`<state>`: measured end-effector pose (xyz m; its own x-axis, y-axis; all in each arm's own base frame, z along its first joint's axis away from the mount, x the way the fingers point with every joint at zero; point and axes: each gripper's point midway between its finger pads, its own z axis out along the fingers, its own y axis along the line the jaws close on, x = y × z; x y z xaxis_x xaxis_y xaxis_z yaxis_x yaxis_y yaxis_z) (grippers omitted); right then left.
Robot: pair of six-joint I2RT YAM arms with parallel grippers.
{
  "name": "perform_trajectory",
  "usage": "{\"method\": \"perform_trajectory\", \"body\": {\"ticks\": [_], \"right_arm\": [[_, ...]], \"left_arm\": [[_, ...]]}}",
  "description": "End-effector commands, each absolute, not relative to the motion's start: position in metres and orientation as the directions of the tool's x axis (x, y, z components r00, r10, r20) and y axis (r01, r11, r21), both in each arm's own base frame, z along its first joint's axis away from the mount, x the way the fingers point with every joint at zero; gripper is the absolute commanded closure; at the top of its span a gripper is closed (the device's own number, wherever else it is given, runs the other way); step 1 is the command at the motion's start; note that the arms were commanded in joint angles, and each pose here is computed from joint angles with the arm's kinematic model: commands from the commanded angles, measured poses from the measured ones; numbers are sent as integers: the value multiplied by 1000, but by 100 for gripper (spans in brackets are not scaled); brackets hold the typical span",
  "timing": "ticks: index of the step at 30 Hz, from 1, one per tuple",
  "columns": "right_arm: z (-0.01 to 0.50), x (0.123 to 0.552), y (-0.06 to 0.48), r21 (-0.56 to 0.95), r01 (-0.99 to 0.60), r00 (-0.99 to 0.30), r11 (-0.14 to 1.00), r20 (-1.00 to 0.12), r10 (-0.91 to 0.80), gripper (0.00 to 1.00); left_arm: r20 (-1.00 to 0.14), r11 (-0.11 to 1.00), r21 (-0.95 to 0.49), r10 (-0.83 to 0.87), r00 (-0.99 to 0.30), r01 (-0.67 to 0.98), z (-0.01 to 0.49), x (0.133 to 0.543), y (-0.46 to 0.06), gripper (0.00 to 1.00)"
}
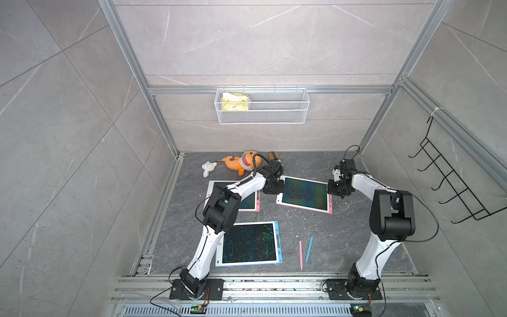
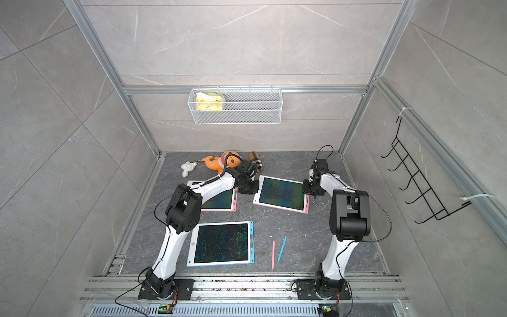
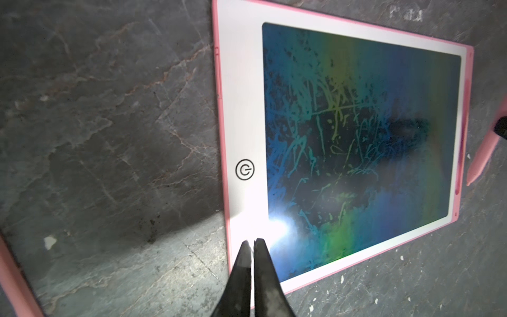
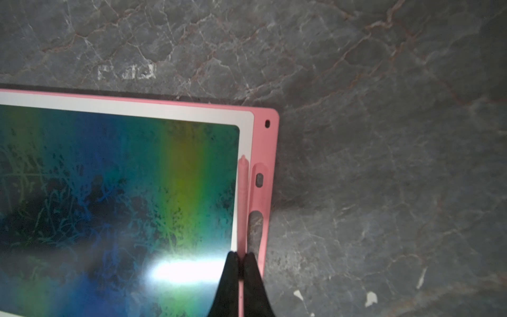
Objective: Place the stylus back onto the writing tablet
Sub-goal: Place the stylus on the writing tablet.
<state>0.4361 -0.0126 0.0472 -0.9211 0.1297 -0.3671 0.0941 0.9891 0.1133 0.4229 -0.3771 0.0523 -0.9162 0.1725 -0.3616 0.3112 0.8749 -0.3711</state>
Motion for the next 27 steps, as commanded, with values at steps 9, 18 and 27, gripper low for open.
{"method": "perform_trajectory", "body": {"ticks": [9,18,27], "right_arm": [[39,435,-18,105,92,-935,990,-333,122,100],[39,430,-18,154,128,-935,980,-310,171,100],[37,427,-14,189,130,-937,973,-297,183,100]], "left_arm": [[-316,864,-393,194,-929,314,27,427,-389,93],[-293,873,-384,193,-936,300,15,426,-388,96],[-292,885,-362,191,-937,293,14,425,-382,97]]}}
